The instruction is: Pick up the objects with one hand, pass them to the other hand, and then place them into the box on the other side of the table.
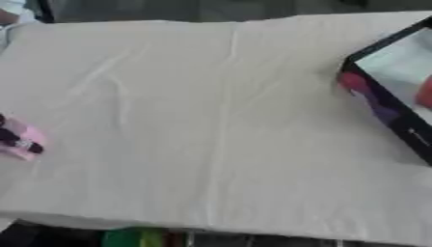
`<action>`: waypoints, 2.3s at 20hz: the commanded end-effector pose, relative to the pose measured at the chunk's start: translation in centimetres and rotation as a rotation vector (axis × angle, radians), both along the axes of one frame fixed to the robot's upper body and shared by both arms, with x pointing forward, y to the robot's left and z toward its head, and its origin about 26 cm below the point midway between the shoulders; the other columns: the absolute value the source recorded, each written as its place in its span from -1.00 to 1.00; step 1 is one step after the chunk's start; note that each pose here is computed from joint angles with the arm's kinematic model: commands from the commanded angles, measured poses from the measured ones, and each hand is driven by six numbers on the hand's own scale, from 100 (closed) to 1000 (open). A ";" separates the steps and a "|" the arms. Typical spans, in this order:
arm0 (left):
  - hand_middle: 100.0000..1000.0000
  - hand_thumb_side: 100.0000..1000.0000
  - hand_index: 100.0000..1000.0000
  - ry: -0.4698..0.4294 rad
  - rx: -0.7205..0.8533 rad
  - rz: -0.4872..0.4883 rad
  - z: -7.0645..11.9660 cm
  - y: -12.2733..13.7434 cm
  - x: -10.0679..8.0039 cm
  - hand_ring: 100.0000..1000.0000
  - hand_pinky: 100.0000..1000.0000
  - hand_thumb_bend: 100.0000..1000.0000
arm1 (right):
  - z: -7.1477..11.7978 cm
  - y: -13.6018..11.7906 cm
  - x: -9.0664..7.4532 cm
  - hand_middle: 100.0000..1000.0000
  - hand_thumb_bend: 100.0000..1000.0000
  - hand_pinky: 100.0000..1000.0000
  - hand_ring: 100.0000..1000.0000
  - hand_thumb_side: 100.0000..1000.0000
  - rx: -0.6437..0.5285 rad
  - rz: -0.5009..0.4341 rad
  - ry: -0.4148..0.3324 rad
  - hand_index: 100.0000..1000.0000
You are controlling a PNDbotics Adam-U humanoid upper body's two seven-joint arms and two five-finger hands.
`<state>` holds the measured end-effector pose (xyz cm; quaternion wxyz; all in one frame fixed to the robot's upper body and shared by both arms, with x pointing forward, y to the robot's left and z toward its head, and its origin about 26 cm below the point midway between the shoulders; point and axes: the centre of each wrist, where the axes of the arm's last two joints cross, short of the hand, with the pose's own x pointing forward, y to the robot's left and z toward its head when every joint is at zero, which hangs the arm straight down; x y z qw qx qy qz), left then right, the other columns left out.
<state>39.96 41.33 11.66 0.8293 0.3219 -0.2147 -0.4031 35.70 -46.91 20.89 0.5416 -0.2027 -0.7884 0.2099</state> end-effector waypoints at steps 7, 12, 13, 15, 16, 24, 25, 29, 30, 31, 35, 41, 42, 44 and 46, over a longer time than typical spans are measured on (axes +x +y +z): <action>0.26 -1.00 0.09 0.023 -0.017 0.054 2.2 0.6 -0.1 0.50 0.51 -0.12 | 1.3 -0.6 -0.3 1.00 -1.00 1.00 1.00 -0.15 -0.031 -0.011 -0.019 1.00; 0.23 -1.00 0.03 -0.015 -0.006 0.033 3.8 0.3 -0.4 0.46 0.50 -0.21 | 1.3 -0.7 -0.3 1.00 -1.00 1.00 1.00 -0.15 -0.033 -0.013 -0.018 1.00; 0.22 -1.00 0.02 -0.034 0.000 0.027 4.4 0.2 -0.4 0.45 0.50 -0.23 | 1.3 -0.7 -0.3 1.00 -1.00 1.00 1.00 -0.15 -0.032 -0.012 -0.019 1.00; 0.20 -1.00 0.01 -0.095 0.013 0.013 5.8 -0.1 -0.5 0.43 0.49 -0.29 | 1.4 -0.7 -0.3 1.00 -1.00 1.00 1.00 -0.16 -0.030 -0.010 -0.024 1.00; 0.19 -1.00 0.00 -0.129 0.016 0.005 6.5 -0.4 -0.5 0.41 0.49 -0.32 | 1.5 -0.7 -0.3 1.00 -1.00 1.00 1.00 -0.17 -0.028 -0.009 -0.027 1.00; 0.16 -1.00 -0.02 -0.361 0.045 -0.101 11.6 -4.2 -0.1 0.35 0.48 -0.44 | 1.9 -0.4 -0.2 1.00 -1.00 1.00 1.00 -0.20 -0.015 0.009 -0.049 1.00; 0.15 -1.00 -0.02 -0.400 0.063 -0.124 12.2 -4.8 -0.1 0.34 0.48 -0.44 | 1.9 -0.4 -0.2 1.00 -1.00 1.00 1.00 -0.21 -0.014 0.010 -0.051 1.00; 0.14 -1.00 -0.04 -0.558 0.145 -0.207 14.0 -7.0 -0.4 0.31 0.44 -0.44 | 2.5 0.0 -0.1 1.00 -1.00 1.00 1.00 -0.23 0.002 0.031 -0.079 1.00; 0.13 -1.00 -0.04 -0.592 0.159 -0.225 14.1 -7.5 -0.4 0.29 0.42 -0.45 | 2.9 0.3 0.0 1.00 -1.00 1.00 1.00 -0.26 0.007 0.043 -0.091 1.00; 0.13 -1.00 -0.04 -0.622 0.168 -0.241 14.1 -8.0 -0.4 0.28 0.41 -0.47 | 3.2 0.6 0.1 1.00 -1.00 1.00 1.00 -0.28 0.011 0.057 -0.105 1.00; 0.10 -1.00 -0.05 -0.779 0.129 -0.314 13.4 -10.5 -0.3 0.23 0.36 -0.76 | 5.1 2.2 0.3 1.00 -1.00 1.00 1.00 -0.41 0.016 0.135 -0.176 1.00; 0.06 -1.00 -0.07 -0.944 -0.022 -0.435 11.5 -12.8 0.4 0.16 0.34 -0.98 | 8.0 5.8 0.6 1.00 -1.00 1.00 1.00 -0.78 -0.053 0.296 -0.262 1.00; 0.06 -1.00 -0.07 -0.968 -0.038 -0.455 11.3 -13.3 0.5 0.15 0.33 -1.00 | 8.4 6.3 0.7 1.00 -1.00 1.00 1.00 -0.82 -0.066 0.320 -0.268 1.00; 0.05 -1.00 -0.08 -1.016 -0.073 -0.497 11.1 -14.3 0.5 0.14 0.33 -1.00 | 9.0 7.4 0.9 1.00 -1.00 1.00 1.00 -0.87 -0.094 0.367 -0.271 1.00; 0.04 -1.00 -0.09 -1.069 -0.098 -0.532 11.0 -15.3 0.4 0.12 0.33 -1.00 | 9.3 8.4 1.3 1.00 -1.00 1.00 1.00 -1.00 -0.125 0.410 -0.268 1.00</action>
